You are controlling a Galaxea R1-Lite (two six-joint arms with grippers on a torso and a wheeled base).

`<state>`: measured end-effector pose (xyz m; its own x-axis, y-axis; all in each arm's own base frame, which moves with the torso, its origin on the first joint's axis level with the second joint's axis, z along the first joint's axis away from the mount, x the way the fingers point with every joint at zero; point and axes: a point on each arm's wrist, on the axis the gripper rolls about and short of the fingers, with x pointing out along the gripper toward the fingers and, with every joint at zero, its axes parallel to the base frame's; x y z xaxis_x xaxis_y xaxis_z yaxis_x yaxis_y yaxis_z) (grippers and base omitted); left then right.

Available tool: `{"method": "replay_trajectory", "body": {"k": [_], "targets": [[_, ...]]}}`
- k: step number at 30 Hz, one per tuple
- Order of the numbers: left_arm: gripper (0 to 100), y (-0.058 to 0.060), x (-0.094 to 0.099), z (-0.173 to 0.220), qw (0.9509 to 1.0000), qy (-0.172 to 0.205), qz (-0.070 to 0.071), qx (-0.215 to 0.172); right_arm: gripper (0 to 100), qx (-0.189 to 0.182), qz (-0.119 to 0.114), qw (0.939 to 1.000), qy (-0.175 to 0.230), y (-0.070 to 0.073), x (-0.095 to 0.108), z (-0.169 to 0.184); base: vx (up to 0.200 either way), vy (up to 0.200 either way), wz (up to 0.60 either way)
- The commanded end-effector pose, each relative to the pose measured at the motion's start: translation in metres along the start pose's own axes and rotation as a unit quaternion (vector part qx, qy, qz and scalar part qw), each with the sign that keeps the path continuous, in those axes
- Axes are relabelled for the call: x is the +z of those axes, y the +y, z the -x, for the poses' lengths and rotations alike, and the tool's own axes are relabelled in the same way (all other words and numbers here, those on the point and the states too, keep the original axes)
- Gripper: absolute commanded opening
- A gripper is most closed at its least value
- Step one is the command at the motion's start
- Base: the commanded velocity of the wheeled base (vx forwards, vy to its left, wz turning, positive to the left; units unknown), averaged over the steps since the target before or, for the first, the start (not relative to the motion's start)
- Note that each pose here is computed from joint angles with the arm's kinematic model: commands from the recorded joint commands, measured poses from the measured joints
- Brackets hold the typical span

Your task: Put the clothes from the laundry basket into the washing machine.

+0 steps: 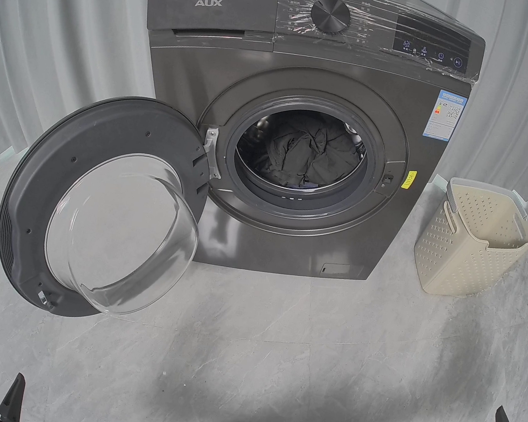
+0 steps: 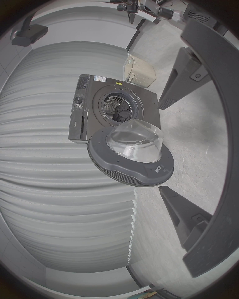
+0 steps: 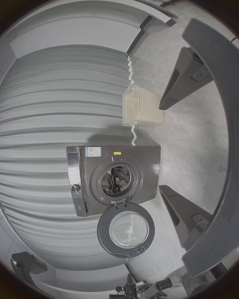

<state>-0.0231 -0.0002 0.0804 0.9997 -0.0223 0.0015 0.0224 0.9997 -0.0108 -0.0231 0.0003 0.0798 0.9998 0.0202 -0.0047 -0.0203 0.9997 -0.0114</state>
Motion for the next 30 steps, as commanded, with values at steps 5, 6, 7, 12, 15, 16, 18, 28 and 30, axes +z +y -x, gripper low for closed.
{"method": "replay_trajectory", "body": {"k": [5, 6, 7, 12, 15, 16, 18, 28, 30], "targets": [[100, 0.0000, -0.0044, -0.0001, 1.0000, 0.001, 0.000, -0.001, 100, 0.001, 0.000, 1.0000, 0.001, 0.0000, -0.0044, -0.0001, 0.000, 0.160, 0.00], [100, 0.0000, -0.0044, -0.0001, 1.0000, 0.001, 0.000, -0.001, 100, 0.000, 0.000, 1.0000, 0.001, 0.0001, -0.0044, -0.0001, 0.000, 0.200, 0.00], [100, 0.0000, -0.0044, -0.0001, 1.0000, 0.001, 0.000, 0.000, 100, 0.001, 0.000, 1.0000, 0.001, 0.0000, -0.0044, -0.0001, 0.000, 0.200, 0.00], [100, 0.0000, -0.0044, -0.0001, 1.0000, 0.001, 0.000, 0.000, 100, 0.001, 0.000, 1.0000, 0.001, 0.0000, -0.0044, -0.0001, 0.000, 0.200, 0.00], [100, 0.0001, -0.0044, -0.0001, 1.0000, 0.001, 0.001, 0.001, 100, 0.000, 0.000, 1.0000, 0.001, 0.0001, -0.0044, -0.0001, 0.000, 0.200, 0.00], [100, 0.0001, -0.0044, -0.0001, 1.0000, 0.001, 0.001, 0.001, 100, 0.000, 0.000, 1.0000, 0.001, 0.0001, -0.0044, -0.0001, 0.000, 0.200, 0.00], [100, 0.0002, -0.0044, -0.0001, 1.0000, 0.001, 0.000, 0.003, 100, 0.000, 0.001, 1.0000, 0.001, 0.0001, -0.0044, -0.0001, 0.000, 0.000, 0.00], [100, 0.0001, -0.0044, -0.0001, 1.0000, 0.001, 0.001, 0.002, 100, -0.001, 0.000, 1.0000, 0.001, 0.0001, -0.0044, -0.0001, 0.000, 0.000, 0.00], [100, 0.0002, -0.0044, -0.0001, 1.0000, 0.001, 0.001, 0.003, 100, 0.000, 0.000, 1.0000, 0.001, 0.0001, -0.0044, -0.0001, 0.000, 0.000, 0.00]]}}
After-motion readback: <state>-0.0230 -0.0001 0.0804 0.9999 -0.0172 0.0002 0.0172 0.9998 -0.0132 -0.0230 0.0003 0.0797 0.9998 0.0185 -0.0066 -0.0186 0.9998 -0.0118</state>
